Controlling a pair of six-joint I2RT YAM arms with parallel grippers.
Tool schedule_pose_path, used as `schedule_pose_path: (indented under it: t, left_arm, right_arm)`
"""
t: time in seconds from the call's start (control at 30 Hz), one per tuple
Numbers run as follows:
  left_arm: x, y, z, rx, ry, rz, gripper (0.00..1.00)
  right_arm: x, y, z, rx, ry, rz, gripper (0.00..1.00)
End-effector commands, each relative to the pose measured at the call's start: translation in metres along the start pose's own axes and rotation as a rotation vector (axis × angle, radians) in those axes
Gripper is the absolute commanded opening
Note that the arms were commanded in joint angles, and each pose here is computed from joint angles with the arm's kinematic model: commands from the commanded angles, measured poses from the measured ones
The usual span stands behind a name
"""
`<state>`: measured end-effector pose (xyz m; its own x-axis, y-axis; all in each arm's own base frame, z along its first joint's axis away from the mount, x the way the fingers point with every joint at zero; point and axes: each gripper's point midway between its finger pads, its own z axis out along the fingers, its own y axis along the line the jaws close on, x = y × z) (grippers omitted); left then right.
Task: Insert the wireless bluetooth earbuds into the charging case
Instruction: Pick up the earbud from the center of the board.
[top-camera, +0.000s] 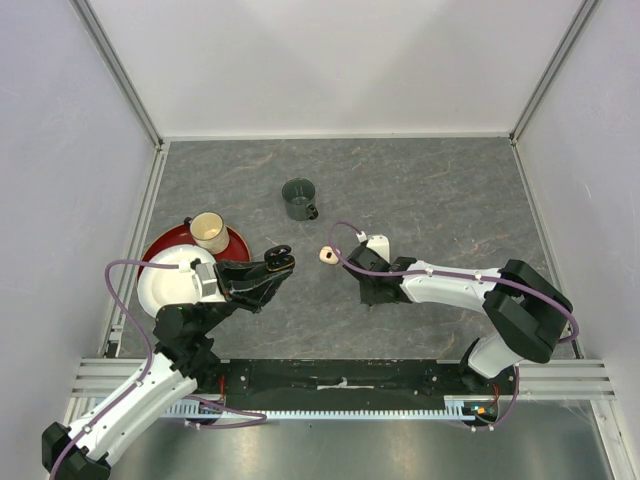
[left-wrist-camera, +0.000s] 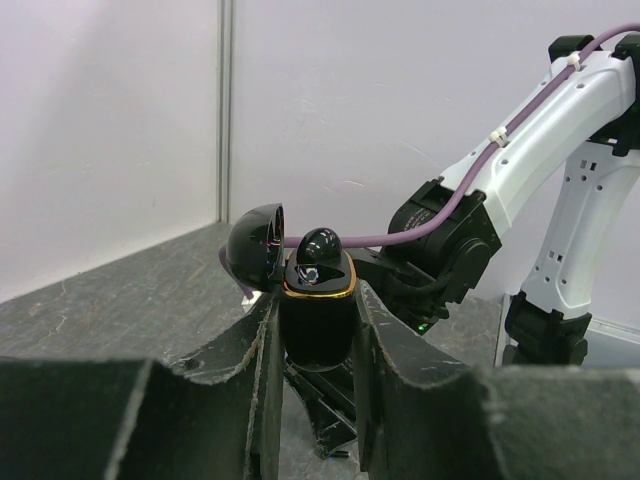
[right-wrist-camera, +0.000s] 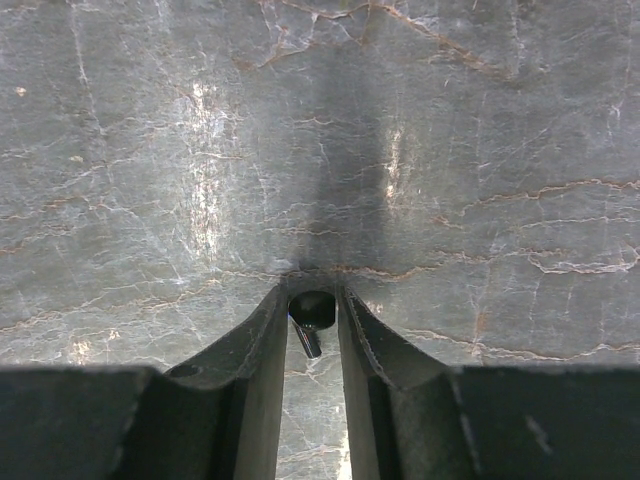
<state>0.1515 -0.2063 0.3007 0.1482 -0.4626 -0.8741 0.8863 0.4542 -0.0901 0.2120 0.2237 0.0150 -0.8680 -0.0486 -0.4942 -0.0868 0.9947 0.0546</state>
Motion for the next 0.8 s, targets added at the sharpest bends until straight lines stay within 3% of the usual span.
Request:
schedule_pose_path:
  t: [0.0,0.2,0.37,0.53,0.77]
  left_arm:
    - [-0.013,-0.001,0.003,-0.005,-0.045,-0.006,0.02]
    - [-0.013,0.0,0.003,-0.008,-0.046,-0.006,0.02]
    - [-0.012,-0.001,0.003,-0.005,-0.044,-0.008,0.02]
    - [-0.012,0.001,0.003,-0.012,-0.043,-0.007,0.02]
    - [-0.012,0.004,0.005,-0.023,-0.048,-0.006,0.02]
  right_arm:
    - [0.009,-0.006,0.004,0.028,0.037,-0.003,0.32]
    - [0.007,-0.004,0.0,0.015,0.032,0.008,0.27]
    - [-0.005,0.0,-0.008,-0.005,-0.007,0.036,0.16]
    - [-0.047,0.007,-0.038,-0.07,-0.182,0.117,0.0]
    - [-0.125,0.017,-0.129,-0.308,-0.545,0.316,0.0]
